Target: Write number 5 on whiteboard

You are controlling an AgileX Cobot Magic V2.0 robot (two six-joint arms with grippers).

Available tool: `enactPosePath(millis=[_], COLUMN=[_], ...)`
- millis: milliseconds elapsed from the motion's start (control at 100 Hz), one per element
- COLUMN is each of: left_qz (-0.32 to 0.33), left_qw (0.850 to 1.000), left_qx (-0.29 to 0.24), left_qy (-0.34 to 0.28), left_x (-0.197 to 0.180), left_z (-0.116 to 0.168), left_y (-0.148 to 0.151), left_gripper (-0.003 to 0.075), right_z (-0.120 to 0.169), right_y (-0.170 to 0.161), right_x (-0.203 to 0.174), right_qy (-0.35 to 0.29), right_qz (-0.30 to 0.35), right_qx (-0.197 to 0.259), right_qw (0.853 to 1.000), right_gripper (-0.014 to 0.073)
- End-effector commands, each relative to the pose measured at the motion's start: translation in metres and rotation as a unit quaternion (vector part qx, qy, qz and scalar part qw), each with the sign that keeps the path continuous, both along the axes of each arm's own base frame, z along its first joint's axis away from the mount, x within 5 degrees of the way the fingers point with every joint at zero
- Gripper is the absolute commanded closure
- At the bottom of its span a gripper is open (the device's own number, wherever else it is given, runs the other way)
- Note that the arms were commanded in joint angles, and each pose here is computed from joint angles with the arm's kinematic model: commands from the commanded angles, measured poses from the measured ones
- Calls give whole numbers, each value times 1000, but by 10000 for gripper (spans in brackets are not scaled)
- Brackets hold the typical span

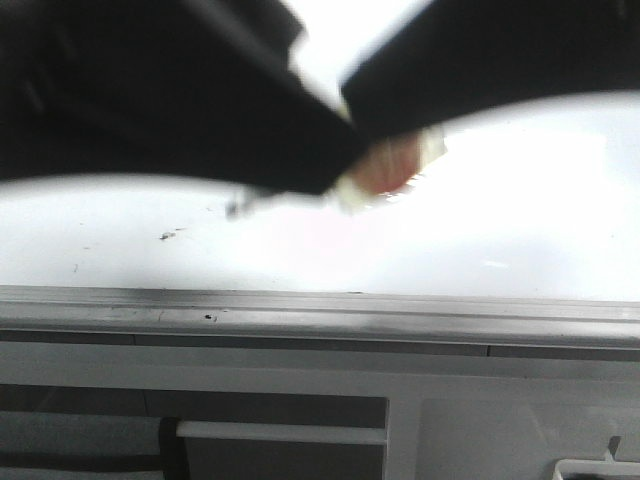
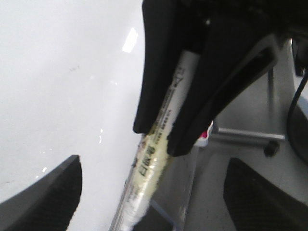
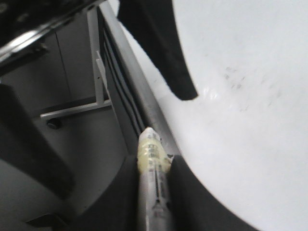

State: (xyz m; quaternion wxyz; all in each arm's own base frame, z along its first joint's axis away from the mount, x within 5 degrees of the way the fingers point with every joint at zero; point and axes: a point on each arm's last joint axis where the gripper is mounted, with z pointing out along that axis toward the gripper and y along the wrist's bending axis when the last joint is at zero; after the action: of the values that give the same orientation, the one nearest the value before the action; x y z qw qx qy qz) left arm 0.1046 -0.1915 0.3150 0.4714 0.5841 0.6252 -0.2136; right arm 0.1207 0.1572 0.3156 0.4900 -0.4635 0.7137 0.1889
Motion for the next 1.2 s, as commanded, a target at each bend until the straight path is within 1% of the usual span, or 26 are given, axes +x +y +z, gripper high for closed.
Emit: enactPosePath(millis=[0, 50, 90, 140, 150, 160, 220, 280, 360, 400, 440, 530, 580, 770, 1050, 1190], left_qz=[43, 67, 93, 125, 135, 139, 171, 193, 221, 231, 241, 251, 249, 247, 245, 245], left_qw=[994, 988, 980, 968, 964, 963, 950, 944, 937, 934, 930, 925, 926, 927, 927, 927], left_qx=[-104, -141, -174, -216, -227, -231, -262, -266, -270, -272, -277, -282, -279, -279, -278, -278], left_qy=[5, 13, 20, 26, 27, 27, 25, 19, 15, 25, 32, 44, 47, 55, 60, 60], left_x=[-5, -7, -8, -9, -10, -10, -12, -14, -16, -17, -18, -20, -20, -21, -22, -22], left_z=[37, 47, 53, 58, 59, 59, 59, 52, 41, 35, 31, 24, 22, 22, 21, 21], left_y=[17, 30, 42, 57, 61, 64, 80, 91, 104, 107, 110, 114, 114, 113, 113, 113], left_gripper=[176, 234, 276, 337, 363, 363, 437, 504, 627, 694, 743, 741, 741, 741, 741, 741], right_z=[32, 39, 43, 46, 46, 46, 47, 46, 44, 44, 44, 44, 44, 37, 33, 27], right_y=[-3, -8, -11, -16, -17, -18, -23, -26, -29, -29, -28, -26, -25, -25, -36, -36], right_x=[8, 13, 16, 21, 22, 23, 29, 34, 41, 44, 45, 47, 49, 58, 70, 73], right_qy=[-65, -79, -96, -118, -121, -127, -145, -152, -157, -159, -162, -171, -174, -163, -154, -133], right_qz=[-10, -21, -29, -40, -44, -45, -59, -70, -82, -86, -87, -86, -85, -96, -128, -132], right_qx=[19, 3, -12, -27, -29, -33, -48, -60, -70, -70, -68, -61, -59, -75, -86, -98], right_qw=[998, 997, 995, 992, 991, 990, 986, 984, 982, 981, 981, 980, 979, 979, 976, 977], right_gripper=[657, 653, 653, 653, 653, 653, 653, 653, 653, 653, 654, 653, 653, 653, 653, 653])
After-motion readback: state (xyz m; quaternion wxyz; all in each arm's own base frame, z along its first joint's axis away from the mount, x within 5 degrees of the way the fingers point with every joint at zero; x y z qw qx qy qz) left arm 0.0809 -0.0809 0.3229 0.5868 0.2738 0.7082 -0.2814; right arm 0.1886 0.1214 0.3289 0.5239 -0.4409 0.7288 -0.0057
